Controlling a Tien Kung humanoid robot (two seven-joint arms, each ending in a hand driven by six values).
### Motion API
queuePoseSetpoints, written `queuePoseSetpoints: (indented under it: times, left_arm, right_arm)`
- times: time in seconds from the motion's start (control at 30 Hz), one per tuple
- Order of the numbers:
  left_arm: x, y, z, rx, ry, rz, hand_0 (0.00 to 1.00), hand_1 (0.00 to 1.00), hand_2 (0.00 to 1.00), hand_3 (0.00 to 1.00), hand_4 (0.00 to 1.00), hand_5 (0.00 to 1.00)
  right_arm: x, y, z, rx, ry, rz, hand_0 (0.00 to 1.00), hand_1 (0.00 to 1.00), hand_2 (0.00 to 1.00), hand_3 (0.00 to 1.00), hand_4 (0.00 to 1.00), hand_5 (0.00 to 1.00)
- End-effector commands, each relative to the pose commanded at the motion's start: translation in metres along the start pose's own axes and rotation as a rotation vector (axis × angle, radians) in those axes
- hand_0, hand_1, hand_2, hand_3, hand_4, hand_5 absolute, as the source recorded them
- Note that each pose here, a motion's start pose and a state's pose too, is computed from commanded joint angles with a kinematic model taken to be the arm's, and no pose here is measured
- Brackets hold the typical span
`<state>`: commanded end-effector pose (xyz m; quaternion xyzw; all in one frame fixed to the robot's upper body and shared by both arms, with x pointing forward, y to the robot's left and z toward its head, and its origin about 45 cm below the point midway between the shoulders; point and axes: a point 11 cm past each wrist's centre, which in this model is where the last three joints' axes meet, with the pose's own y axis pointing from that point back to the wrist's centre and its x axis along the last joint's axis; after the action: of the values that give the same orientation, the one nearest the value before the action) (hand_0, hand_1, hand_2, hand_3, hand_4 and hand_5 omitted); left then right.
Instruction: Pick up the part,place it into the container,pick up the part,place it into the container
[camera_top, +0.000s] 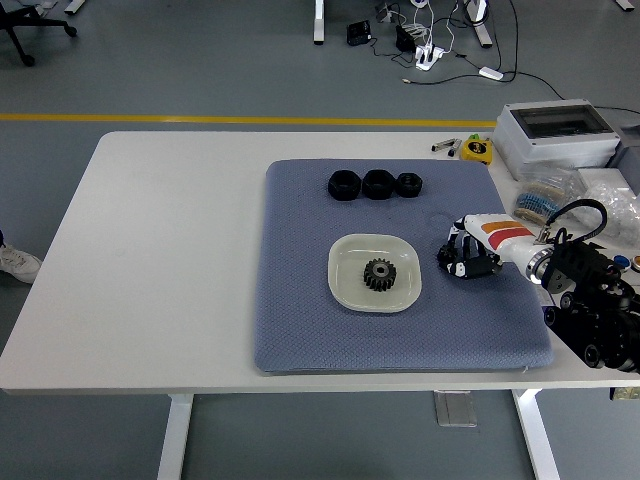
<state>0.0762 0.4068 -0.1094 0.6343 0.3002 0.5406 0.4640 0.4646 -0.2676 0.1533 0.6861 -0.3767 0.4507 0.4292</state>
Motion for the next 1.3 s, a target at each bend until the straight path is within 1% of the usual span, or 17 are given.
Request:
queuePoseSetpoints:
  times: [0.1,0.13,0.3,0.33,0.67,0.8,0.97,1.07,1.17,1.3]
  left_arm:
    - [0.0,0.0,0.0,0.0,0.001,0.0,0.718,0.734,0.768,0.673,0.7,0.682]
    - [0.0,0.0,0.0,0.001,0.001,0.0,0.718,0.732,0.767,0.673,0.7,0.682]
    - [0.001,0.0,-0.001,0.002,0.001,0.001,0.718,0.732,0.767,0.673,0.7,0.682]
    - [0.0,0.0,-0.002,0.002,0.001,0.001,0.719,0.731,0.766,0.674,0.701,0.682]
    - [0.001,0.0,-0.002,0.003,0.002,0.0,0.719,0.732,0.766,0.675,0.701,0.683]
    - [0.002,0.0,-0.002,0.002,0.004,0.002,0.719,0.731,0.766,0.675,0.701,0.683]
    - [0.003,-0.001,-0.004,0.005,0.003,0.004,0.719,0.732,0.766,0.674,0.702,0.684]
    - [0.003,-0.001,-0.005,0.008,0.003,0.005,0.719,0.732,0.766,0.674,0.702,0.684]
    - [0.004,-0.001,-0.007,0.011,0.001,0.006,0.718,0.732,0.766,0.674,0.702,0.684]
    - [0.004,-0.001,-0.008,0.014,-0.001,0.007,0.718,0.732,0.766,0.674,0.702,0.684]
  right_arm:
    - [0.001,0.0,-0.001,0.004,0.001,0.005,0.002,0.14,0.25,0.389,0.802,0.286]
    - [0.002,0.0,-0.001,0.007,0.001,0.008,0.002,0.104,0.225,0.379,0.801,0.281]
    - [0.008,-0.001,-0.004,0.02,0.002,0.02,0.002,0.104,0.225,0.379,0.801,0.281]
    - [0.009,-0.002,-0.006,0.024,0.003,0.023,0.002,0.083,0.206,0.377,0.797,0.28]
    - [0.016,-0.003,-0.01,0.045,0.008,0.035,0.002,0.076,0.199,0.374,0.792,0.269]
    - [0.028,-0.003,-0.017,0.074,0.011,0.058,0.002,0.076,0.201,0.374,0.783,0.256]
    - [0.048,-0.005,-0.033,0.132,0.02,0.089,0.002,0.07,0.196,0.374,0.784,0.253]
    - [0.055,-0.006,-0.045,0.167,0.03,0.092,0.002,0.07,0.196,0.374,0.784,0.253]
    - [0.058,-0.007,-0.06,0.208,0.048,0.078,0.002,0.067,0.192,0.372,0.784,0.252]
    - [0.052,-0.007,-0.082,0.27,0.069,0.017,0.002,0.067,0.192,0.372,0.784,0.252]
